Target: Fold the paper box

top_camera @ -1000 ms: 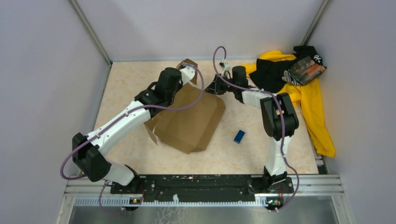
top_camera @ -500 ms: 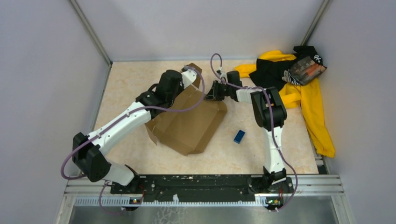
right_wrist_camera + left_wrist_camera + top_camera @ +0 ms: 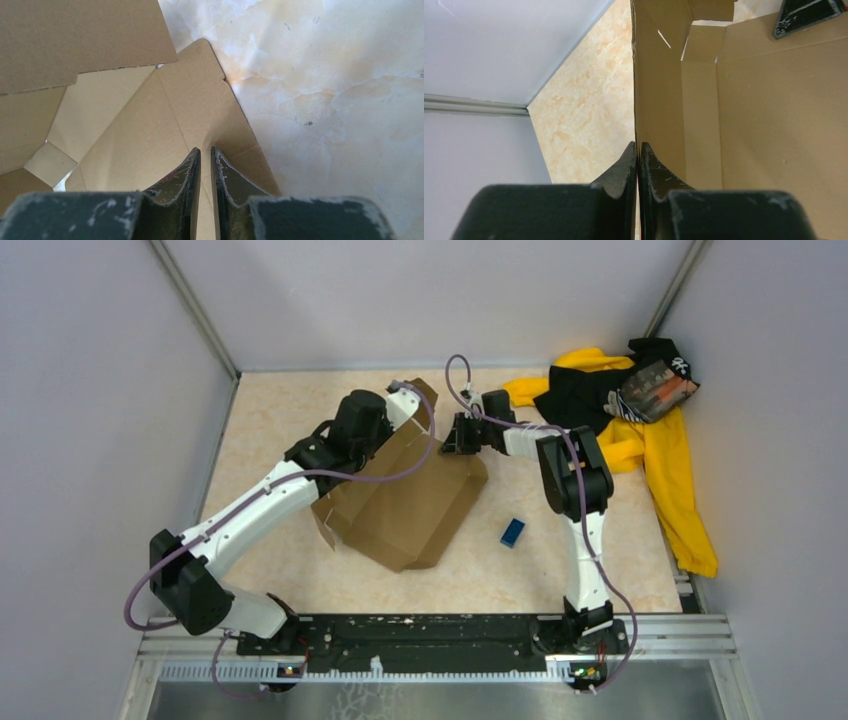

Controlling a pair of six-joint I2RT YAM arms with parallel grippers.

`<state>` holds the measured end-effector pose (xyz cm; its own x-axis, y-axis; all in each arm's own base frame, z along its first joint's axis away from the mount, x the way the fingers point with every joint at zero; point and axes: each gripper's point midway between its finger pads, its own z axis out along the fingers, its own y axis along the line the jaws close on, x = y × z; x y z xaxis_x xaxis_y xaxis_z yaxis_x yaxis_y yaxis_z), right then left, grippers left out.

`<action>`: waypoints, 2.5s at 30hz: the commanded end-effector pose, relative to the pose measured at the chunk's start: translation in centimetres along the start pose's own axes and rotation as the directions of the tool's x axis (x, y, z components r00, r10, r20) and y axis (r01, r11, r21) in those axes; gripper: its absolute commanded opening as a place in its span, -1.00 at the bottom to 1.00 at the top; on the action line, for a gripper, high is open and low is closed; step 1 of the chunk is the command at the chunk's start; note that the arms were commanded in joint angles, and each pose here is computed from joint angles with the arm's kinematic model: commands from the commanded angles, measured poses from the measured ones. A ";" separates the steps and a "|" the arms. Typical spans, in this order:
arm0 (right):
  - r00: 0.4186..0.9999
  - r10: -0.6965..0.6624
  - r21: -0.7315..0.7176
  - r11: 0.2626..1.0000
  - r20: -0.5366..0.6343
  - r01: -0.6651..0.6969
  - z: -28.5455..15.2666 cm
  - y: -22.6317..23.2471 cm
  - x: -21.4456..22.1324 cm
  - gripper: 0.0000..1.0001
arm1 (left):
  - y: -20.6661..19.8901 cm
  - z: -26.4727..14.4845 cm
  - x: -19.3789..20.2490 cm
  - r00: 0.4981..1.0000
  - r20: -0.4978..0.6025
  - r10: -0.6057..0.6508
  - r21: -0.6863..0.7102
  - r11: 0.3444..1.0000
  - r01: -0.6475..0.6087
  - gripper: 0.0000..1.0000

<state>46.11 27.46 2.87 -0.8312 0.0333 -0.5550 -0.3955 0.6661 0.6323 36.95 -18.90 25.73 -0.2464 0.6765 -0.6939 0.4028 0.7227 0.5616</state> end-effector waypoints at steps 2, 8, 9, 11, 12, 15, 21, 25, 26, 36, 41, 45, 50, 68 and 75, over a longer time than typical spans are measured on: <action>1.000 -0.021 0.122 0.992 -0.010 0.022 -0.3 -2.4 0.4 -0.73 | -1.1 -1.3 -0.1 0.999 0.021 -0.048 0.074 0.996 0.046 -0.81; 1.000 0.002 0.098 0.995 0.004 -0.002 0.0 -2.6 0.7 -0.76 | -2.2 -1.7 0.6 0.998 0.000 -0.058 0.120 0.991 0.058 -0.83; 1.000 0.012 0.088 0.996 0.005 -0.012 0.0 -2.5 0.8 -0.77 | -2.6 -1.6 0.9 0.999 -0.010 -0.051 0.127 0.991 0.052 -0.83; 1.000 0.022 0.074 0.997 0.010 -0.023 0.0 -2.5 0.9 -0.77 | -3.4 -1.4 1.4 0.999 -0.031 -0.031 0.134 0.990 0.035 -0.83; 1.000 0.024 0.068 0.997 0.012 -0.025 0.0 -2.4 0.9 -0.77 | -3.7 -1.2 1.7 0.999 -0.043 -0.016 0.130 0.991 0.022 -0.83; 1.000 0.029 0.059 0.998 0.011 -0.029 -0.1 -2.4 0.9 -0.78 | -4.5 -0.5 2.5 0.996 -0.084 0.033 0.106 0.994 -0.024 -0.83; 1.000 0.028 0.032 0.999 0.008 -0.028 -0.3 -2.1 0.8 -0.78 | -3.9 0.7 3.7 0.983 -0.153 0.097 0.006 0.995 -0.097 -0.81; 1.000 0.031 0.016 0.999 0.006 -0.031 -0.5 -2.0 0.7 -0.78 | -2.8 1.0 4.2 0.975 -0.176 0.133 -0.072 0.986 -0.147 -0.73; 1.000 0.030 0.013 0.999 0.006 -0.030 -0.5 -2.0 0.7 -0.78 | -2.6 1.1 4.3 0.974 -0.177 0.140 -0.085 0.984 -0.156 -0.72; 1.000 0.020 -0.041 0.999 0.017 -0.019 -0.6 -1.7 0.1 -0.78 | -1.2 1.0 5.0 0.968 -0.176 0.180 -0.176 0.962 -0.211 -0.46; 0.999 0.012 -0.108 0.994 0.048 -0.007 -0.8 -0.5 -1.3 -0.79 | -1.3 0.8 5.1 0.971 -0.162 0.178 -0.170 0.964 -0.205 -0.51; 0.998 -0.002 -0.158 0.987 0.066 0.012 -1.0 0.6 -2.7 -0.78 | -1.5 0.7 5.0 0.974 -0.147 0.172 -0.160 0.968 -0.195 -0.54; 0.998 -0.011 -0.176 0.984 0.068 0.023 -0.8 1.2 -4.2 -0.79 | -1.9 0.6 5.1 0.976 -0.130 0.174 -0.145 0.970 -0.192 -0.55; 0.905 -0.343 -0.261 0.877 0.251 0.404 -0.6 7.1 -8.9 -0.54 | -0.1 0.8 5.6 0.984 -0.131 0.121 -0.192 0.971 -0.145 -0.29; 0.854 -0.407 -0.273 0.824 0.324 0.496 -0.1 9.1 -8.4 -0.40 | 0.4 1.0 5.7 0.986 -0.129 0.104 -0.195 0.972 -0.128 -0.26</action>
<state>49.43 31.78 9.19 -0.5944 -0.0231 -0.8039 -0.7366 0.4167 0.5327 36.36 -14.99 20.38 -0.3319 0.7917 -0.5129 0.2778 0.6016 0.7489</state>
